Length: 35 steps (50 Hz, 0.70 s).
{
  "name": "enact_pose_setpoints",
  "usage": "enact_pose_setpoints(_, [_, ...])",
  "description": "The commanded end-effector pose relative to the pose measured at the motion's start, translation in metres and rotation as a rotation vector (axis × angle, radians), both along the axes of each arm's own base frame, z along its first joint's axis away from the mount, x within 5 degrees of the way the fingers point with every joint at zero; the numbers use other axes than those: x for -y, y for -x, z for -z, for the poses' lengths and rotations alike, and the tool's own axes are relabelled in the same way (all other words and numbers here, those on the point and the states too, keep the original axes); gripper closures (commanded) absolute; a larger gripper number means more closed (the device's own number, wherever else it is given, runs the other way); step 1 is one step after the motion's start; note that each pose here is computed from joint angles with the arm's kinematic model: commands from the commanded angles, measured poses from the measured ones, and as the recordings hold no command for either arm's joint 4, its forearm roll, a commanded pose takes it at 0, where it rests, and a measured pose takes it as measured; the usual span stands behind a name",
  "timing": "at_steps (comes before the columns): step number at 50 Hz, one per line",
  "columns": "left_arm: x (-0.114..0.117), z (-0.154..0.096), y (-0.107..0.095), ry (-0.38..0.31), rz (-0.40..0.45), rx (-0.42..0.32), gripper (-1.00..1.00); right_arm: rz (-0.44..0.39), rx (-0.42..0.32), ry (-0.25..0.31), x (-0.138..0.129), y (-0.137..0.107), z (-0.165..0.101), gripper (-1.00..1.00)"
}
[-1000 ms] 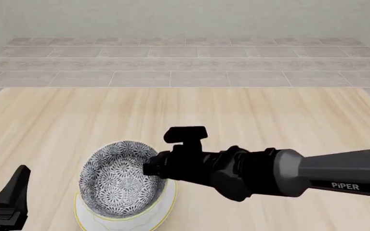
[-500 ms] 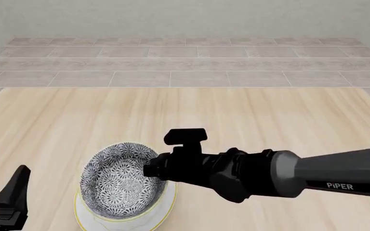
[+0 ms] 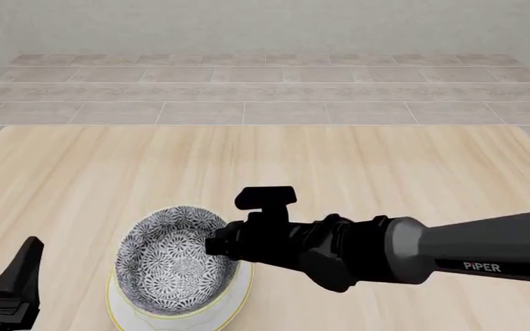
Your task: Put the bowl on the plate.
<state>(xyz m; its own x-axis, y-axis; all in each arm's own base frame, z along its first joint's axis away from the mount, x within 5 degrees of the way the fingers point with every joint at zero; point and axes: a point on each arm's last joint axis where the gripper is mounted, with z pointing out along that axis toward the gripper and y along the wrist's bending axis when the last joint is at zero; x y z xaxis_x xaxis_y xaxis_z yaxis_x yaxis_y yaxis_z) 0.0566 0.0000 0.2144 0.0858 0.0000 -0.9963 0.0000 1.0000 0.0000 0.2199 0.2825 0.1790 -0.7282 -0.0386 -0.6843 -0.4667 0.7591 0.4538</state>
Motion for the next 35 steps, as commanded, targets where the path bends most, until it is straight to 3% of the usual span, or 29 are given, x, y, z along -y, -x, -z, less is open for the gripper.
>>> enact_pose_setpoints(1, [0.0000,0.0000,0.0000,0.000,0.000,0.000,-1.00,0.021,-0.010,-0.018,0.0000,-0.0019,-0.0012,1.00])
enact_pose_setpoints(35, [0.0000,0.0000,0.0000,0.000,0.000,0.000,-1.00,0.022,-0.015,-0.010,-0.0017,-0.0038,0.0039,1.00])
